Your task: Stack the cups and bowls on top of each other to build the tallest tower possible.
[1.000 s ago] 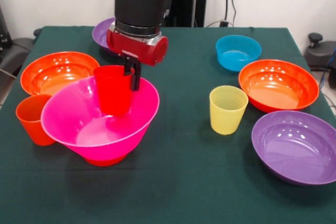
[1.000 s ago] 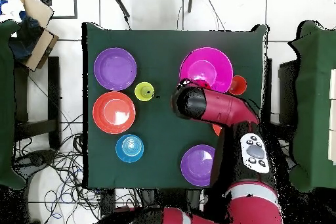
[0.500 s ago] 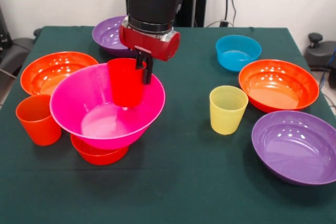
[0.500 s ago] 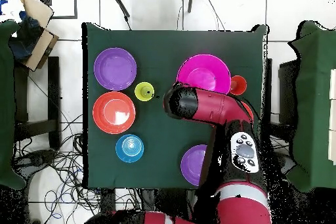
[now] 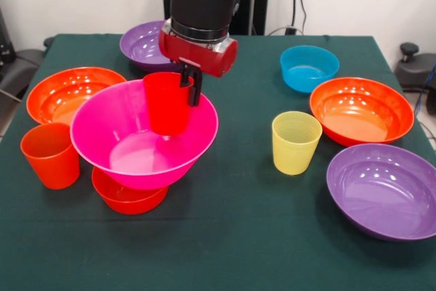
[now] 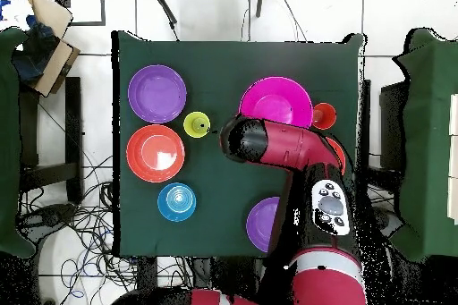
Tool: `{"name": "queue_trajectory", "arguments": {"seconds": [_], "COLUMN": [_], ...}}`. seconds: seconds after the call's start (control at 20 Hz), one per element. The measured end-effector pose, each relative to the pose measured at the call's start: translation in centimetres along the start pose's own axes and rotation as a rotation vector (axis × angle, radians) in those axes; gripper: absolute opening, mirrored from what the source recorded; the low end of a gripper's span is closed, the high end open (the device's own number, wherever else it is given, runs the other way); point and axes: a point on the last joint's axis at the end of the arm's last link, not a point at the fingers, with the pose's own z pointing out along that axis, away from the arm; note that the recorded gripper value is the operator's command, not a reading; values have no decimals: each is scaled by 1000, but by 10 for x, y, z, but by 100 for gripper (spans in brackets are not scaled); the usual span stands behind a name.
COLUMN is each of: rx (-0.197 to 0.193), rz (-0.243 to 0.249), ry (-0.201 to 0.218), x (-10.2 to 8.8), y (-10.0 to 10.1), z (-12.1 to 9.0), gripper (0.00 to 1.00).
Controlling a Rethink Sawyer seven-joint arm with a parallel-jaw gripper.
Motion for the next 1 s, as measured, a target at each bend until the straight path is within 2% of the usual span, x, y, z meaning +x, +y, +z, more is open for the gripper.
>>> {"name": "queue_trajectory", "arguments": {"seconds": [0.2,0.5,0.7,1.0], "rx": [1,24,43,37], "rz": [0,-24,-41,-36], "ry": [-3,-31,-72,-116], "x": [-1,-10,-26,-51], "y": [-1,-8,-15,-15], "z": [0,-2,-7,-13], "gripper": [0,0,0,0]}}
